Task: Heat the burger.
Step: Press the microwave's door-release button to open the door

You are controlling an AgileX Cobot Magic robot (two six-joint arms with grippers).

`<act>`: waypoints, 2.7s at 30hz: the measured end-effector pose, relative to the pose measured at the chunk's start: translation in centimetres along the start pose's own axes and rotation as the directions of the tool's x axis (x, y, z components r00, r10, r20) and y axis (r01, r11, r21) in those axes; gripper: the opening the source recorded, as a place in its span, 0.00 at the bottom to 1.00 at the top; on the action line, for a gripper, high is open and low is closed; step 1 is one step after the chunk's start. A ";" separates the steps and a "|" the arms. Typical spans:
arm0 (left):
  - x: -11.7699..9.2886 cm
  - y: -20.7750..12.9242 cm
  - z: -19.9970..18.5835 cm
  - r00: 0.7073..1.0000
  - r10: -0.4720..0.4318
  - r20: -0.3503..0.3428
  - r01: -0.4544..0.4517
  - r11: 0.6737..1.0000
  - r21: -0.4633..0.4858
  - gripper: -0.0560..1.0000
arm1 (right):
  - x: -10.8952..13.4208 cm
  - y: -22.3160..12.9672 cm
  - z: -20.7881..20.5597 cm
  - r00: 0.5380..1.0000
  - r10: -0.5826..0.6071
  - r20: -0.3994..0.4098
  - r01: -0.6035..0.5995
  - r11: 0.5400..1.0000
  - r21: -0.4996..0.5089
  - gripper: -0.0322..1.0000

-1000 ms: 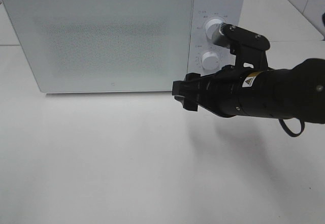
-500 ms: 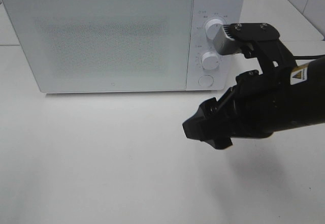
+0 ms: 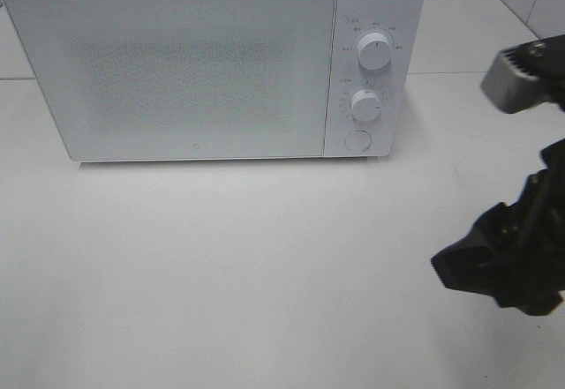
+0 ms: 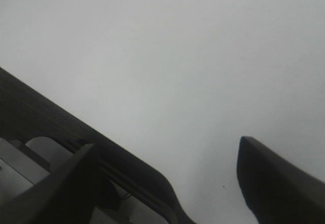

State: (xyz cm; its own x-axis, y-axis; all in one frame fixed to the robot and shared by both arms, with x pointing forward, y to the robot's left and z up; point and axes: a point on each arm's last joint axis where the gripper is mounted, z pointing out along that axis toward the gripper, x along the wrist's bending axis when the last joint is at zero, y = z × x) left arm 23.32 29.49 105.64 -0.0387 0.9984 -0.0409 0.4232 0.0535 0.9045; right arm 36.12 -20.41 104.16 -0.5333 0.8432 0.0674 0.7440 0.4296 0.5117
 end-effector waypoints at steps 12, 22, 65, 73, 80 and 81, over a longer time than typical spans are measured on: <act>0.0 0.0 0.0 1.000 0.000 0.000 0.000 1.000 0.000 0.99 | -2.3 -4.3 -6.2 0.979 0.162 0.125 -0.145 0.980 -0.134 0.70; 0.0 0.0 0.0 1.000 0.000 0.000 0.000 1.000 0.000 0.99 | -2.7 -9.2 -9.0 0.903 0.368 0.222 -0.264 0.883 -0.389 0.70; 0.0 0.0 0.0 1.000 0.000 0.000 0.000 1.000 0.000 0.99 | -1.5 -12.7 -9.8 0.863 0.443 0.245 -0.244 0.788 -0.565 0.70; 0.0 0.0 0.0 1.000 0.000 0.000 0.000 1.000 0.000 0.99 | -2.5 -9.8 -9.8 0.868 0.435 0.241 -0.219 0.770 -0.599 0.70; 0.0 0.0 0.0 1.000 0.000 0.000 0.000 1.000 0.000 0.99 | -3.5 -7.5 -9.3 0.871 0.429 0.239 -0.206 0.761 -0.615 0.70; 0.0 0.0 0.0 1.000 0.000 0.000 0.000 1.000 0.000 0.99 | -3.9 -6.7 -9.0 0.872 0.427 0.239 -0.206 0.763 -0.613 0.70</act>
State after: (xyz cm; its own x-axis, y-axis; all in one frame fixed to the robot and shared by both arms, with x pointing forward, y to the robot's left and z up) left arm 23.32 29.49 105.64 -0.0387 0.9984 -0.0409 0.4232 0.0535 0.9045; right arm 29.61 -29.46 108.17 -0.0513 0.9960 0.0727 0.4307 -0.0436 0.9015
